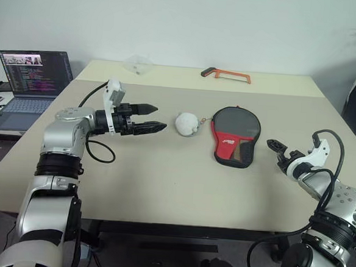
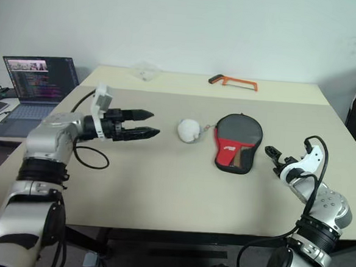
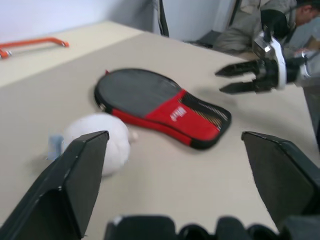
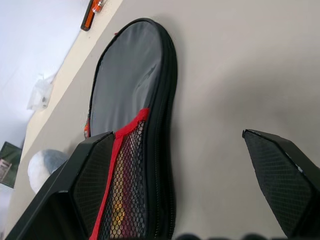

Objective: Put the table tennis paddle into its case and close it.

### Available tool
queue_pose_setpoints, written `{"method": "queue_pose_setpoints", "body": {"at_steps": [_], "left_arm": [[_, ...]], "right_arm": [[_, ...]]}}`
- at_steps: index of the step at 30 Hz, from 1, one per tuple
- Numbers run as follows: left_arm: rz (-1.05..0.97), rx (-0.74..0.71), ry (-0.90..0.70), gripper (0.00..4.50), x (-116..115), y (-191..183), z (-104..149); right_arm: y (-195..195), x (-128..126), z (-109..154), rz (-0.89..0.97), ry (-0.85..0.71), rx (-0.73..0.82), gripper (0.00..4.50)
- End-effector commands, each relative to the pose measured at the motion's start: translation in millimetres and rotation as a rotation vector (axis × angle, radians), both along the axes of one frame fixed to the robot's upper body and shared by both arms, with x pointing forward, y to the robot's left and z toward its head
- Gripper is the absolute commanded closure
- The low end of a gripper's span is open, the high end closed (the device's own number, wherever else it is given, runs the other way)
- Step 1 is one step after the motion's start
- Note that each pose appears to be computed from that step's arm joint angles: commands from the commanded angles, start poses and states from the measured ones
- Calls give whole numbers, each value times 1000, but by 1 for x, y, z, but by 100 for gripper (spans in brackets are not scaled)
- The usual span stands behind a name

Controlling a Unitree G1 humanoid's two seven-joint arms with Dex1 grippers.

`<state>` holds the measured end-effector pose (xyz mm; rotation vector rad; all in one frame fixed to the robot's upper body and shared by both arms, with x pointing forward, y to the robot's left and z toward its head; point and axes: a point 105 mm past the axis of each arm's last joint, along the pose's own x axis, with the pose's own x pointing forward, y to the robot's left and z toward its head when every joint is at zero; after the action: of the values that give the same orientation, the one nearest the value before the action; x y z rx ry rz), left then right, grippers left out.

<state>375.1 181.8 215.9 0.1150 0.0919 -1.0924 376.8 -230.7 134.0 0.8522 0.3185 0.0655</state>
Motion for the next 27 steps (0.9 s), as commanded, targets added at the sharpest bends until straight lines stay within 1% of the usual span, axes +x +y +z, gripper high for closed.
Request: {"method": "queue_pose_setpoints", "body": {"at_steps": [1,4,11,17,27], "left_arm": [[76,52,-88,2,2,12,12],[54,82,-86,2,-3,9,6],[96,84,-104,2,4,5,4],[78,92,-113,2,6,0,6],[43,97,-113,2,6,-8,7]], "right_arm": [[13,4,4,34,-23,43,0],[27,5,-2,66,-2,68,0],[55,8,-18,130,41,98,0],[91,8,-13,230,13,148,0],[117,17,-6,278,-7,192,0]]}}
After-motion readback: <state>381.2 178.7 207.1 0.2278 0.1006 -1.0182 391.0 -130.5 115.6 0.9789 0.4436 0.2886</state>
